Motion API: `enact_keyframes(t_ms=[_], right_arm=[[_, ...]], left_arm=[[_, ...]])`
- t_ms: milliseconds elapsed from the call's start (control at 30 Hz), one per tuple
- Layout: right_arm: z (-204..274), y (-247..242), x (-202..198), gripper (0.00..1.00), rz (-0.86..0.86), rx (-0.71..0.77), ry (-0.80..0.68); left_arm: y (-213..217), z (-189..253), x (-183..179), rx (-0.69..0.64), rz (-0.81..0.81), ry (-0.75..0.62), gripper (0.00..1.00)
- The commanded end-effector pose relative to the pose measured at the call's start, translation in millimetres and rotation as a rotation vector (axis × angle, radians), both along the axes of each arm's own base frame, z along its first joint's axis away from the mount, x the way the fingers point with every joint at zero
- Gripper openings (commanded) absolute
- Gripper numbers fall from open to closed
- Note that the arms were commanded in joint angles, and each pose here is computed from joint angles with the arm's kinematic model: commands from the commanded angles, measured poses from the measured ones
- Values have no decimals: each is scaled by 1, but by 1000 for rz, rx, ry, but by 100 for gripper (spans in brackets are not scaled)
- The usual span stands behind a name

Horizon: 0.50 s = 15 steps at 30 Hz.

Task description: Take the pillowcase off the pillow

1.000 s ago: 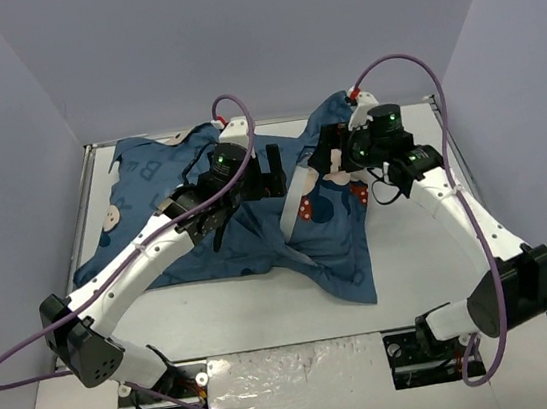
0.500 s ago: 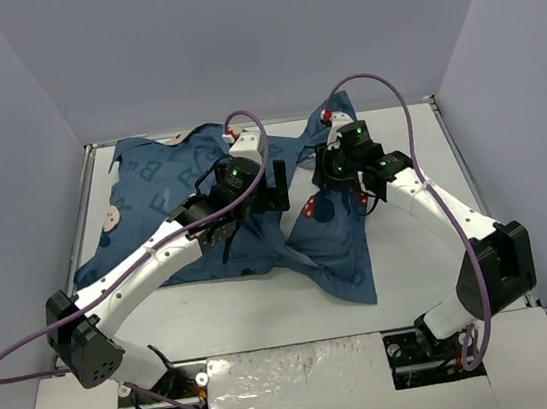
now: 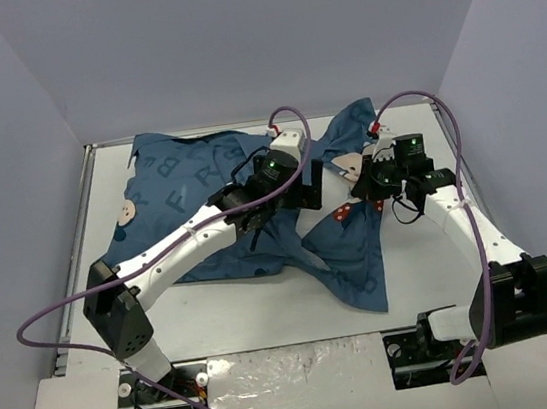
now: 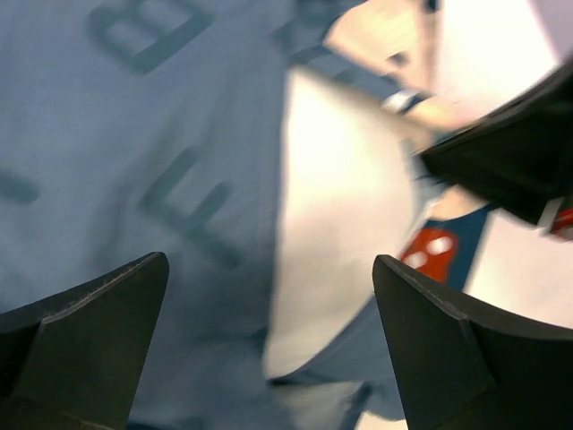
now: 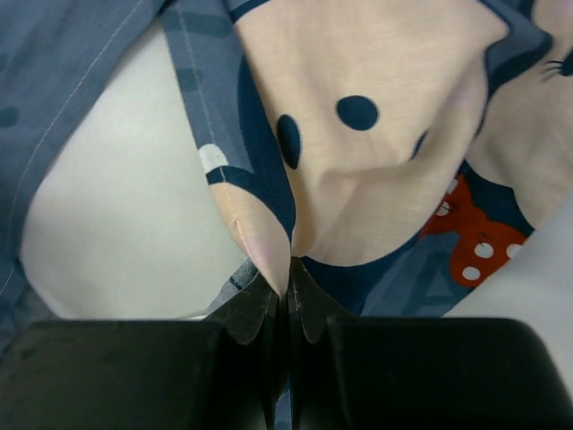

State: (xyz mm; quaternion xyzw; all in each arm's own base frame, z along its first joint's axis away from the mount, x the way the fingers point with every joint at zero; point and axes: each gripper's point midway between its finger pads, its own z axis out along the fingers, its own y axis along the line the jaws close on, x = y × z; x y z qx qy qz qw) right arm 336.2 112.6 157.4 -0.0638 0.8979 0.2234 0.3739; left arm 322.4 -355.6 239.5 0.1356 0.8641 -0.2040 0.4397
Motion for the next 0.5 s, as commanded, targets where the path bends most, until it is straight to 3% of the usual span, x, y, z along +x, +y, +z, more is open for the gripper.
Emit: enact_keyframes(t_ms=[0,200,467], right_arm=[[9,20,-18,0,181,91,-21],[5,9,-12,0,163,96,-13],[1,0,-3,0,126,78,-14]], left_arm=[[-31,39,1,-73,-71,-81,98],[-52,24,11,-4,-41,-80,99],[-48,-50,32,186,47,-34,100]])
